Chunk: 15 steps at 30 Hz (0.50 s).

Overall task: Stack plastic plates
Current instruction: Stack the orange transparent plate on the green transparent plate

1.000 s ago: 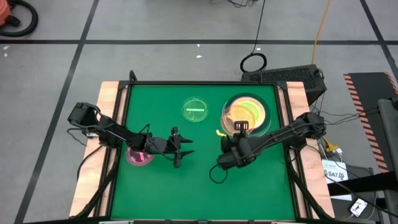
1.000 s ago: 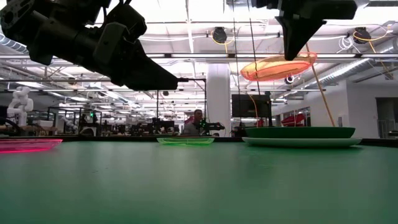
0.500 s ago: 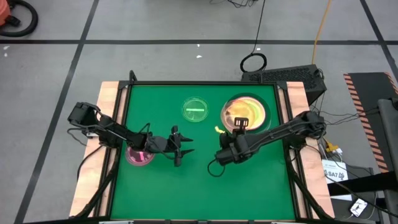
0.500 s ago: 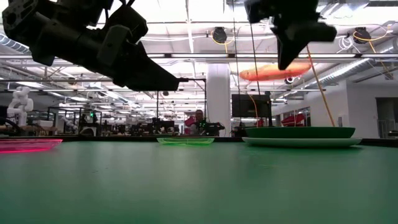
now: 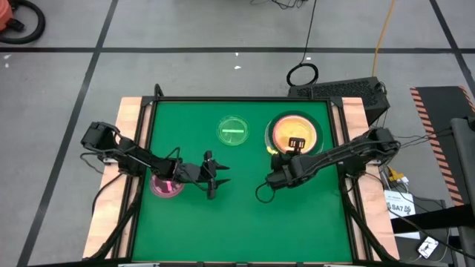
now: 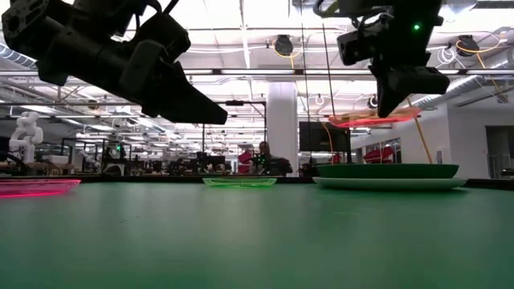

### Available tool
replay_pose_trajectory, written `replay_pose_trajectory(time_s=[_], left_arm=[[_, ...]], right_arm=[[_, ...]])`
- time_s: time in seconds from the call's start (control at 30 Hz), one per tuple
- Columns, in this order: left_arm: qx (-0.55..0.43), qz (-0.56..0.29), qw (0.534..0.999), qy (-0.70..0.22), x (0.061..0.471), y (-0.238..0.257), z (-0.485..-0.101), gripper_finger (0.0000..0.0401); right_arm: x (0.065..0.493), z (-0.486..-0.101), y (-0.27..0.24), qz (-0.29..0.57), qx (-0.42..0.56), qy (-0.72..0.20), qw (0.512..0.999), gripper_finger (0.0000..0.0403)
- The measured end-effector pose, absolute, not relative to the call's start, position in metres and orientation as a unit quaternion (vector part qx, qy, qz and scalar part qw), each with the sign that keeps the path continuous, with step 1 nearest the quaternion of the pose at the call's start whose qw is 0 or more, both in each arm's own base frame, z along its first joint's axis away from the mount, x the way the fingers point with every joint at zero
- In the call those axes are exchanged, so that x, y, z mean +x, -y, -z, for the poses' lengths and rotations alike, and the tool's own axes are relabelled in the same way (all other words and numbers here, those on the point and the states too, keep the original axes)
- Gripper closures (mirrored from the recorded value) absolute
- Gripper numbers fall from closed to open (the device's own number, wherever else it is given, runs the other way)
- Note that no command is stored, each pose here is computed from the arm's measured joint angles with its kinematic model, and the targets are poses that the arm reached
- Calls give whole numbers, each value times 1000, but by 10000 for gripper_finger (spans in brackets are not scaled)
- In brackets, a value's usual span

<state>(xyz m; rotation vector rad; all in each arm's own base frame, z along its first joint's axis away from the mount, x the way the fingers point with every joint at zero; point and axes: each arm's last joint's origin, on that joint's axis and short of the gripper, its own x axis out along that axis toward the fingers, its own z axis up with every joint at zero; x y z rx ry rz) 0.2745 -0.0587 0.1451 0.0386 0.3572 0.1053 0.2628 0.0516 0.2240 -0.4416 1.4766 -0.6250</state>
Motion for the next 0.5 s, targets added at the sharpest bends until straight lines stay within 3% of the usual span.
replay_pose_trajectory(time_s=[0.5], left_arm=[[19, -53, 982, -178, 275, 58, -145, 185]], right_arm=[[214, -197, -14, 283, -132, -602, 735, 403]])
